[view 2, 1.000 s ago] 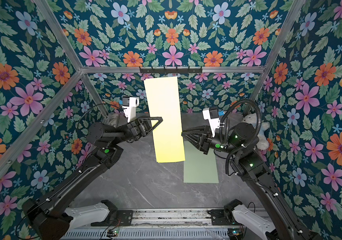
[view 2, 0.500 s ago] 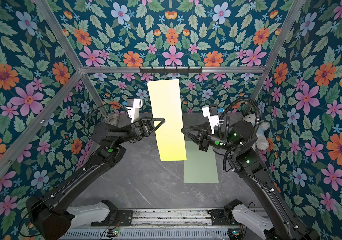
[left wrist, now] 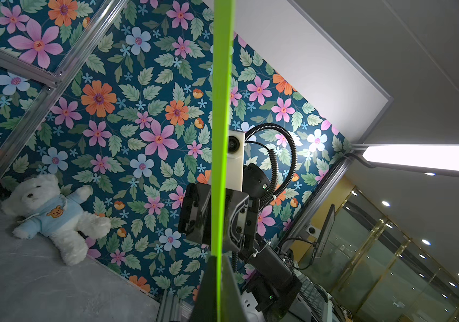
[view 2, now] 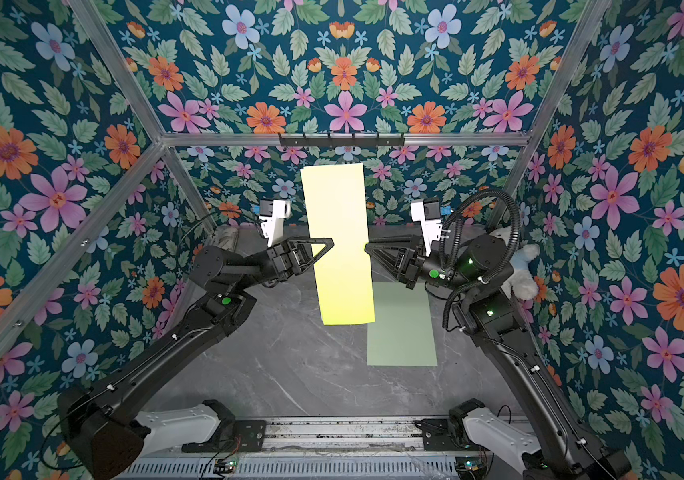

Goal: Fold the rectangular paper in half along the long edge
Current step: Fold the paper.

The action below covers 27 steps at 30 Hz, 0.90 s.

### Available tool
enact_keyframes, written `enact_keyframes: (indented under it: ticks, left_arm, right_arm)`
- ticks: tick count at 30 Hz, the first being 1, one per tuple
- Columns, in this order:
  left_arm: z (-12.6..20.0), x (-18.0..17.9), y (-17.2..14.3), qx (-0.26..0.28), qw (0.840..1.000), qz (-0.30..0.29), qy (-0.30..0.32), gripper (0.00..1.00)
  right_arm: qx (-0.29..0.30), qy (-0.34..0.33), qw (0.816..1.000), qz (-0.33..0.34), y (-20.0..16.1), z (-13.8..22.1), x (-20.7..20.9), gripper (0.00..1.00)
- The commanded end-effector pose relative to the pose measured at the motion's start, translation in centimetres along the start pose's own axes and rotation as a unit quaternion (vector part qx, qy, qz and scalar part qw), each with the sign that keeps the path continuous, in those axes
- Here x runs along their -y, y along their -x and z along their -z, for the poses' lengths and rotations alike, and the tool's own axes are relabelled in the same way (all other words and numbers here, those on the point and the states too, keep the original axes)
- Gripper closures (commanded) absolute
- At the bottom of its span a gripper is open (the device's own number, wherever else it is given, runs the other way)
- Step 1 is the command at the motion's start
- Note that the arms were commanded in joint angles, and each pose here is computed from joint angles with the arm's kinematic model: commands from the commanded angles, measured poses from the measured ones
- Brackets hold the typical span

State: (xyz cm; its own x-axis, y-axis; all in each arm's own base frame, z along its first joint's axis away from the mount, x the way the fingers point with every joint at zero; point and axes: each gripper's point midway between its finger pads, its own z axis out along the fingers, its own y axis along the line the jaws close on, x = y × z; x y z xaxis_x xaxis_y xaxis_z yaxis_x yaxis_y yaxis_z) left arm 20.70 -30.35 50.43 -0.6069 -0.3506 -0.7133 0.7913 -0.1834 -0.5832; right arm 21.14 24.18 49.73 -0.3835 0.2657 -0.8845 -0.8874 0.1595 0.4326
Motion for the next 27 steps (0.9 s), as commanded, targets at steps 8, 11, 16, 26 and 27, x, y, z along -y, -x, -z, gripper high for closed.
enact_keyframes:
  ticks: [8,11,16,26,27]
  left_arm:
    - [0.0,0.3,-0.1,0.002,1.0,-0.007,-0.01,1.0]
    - [0.0,0.0,-0.2,0.001,1.0,-0.002,-0.01,1.0]
    - [-0.1,-0.2,-0.4,-0.001,1.0,0.0,-0.01,1.0]
    - [-0.4,-0.8,-1.2,-0.005,1.0,0.014,-0.007,1.0]
    - [-0.4,-0.9,-1.3,-0.005,1.0,0.016,-0.006,1.0]
  right_arm:
    - [0.036,0.037,0.998,0.028,2.1,0.2,-1.4,1.0]
    - [0.04,0.033,0.998,0.026,2.5,0.2,-1.3,0.81]
    - [0.043,0.034,0.998,0.024,2.9,-0.2,-1.0,0.74]
    - [0.047,0.046,0.998,0.025,3.5,-1.0,-0.5,0.79]
    - [0.048,0.048,0.997,0.025,3.6,-1.0,-0.4,0.88]
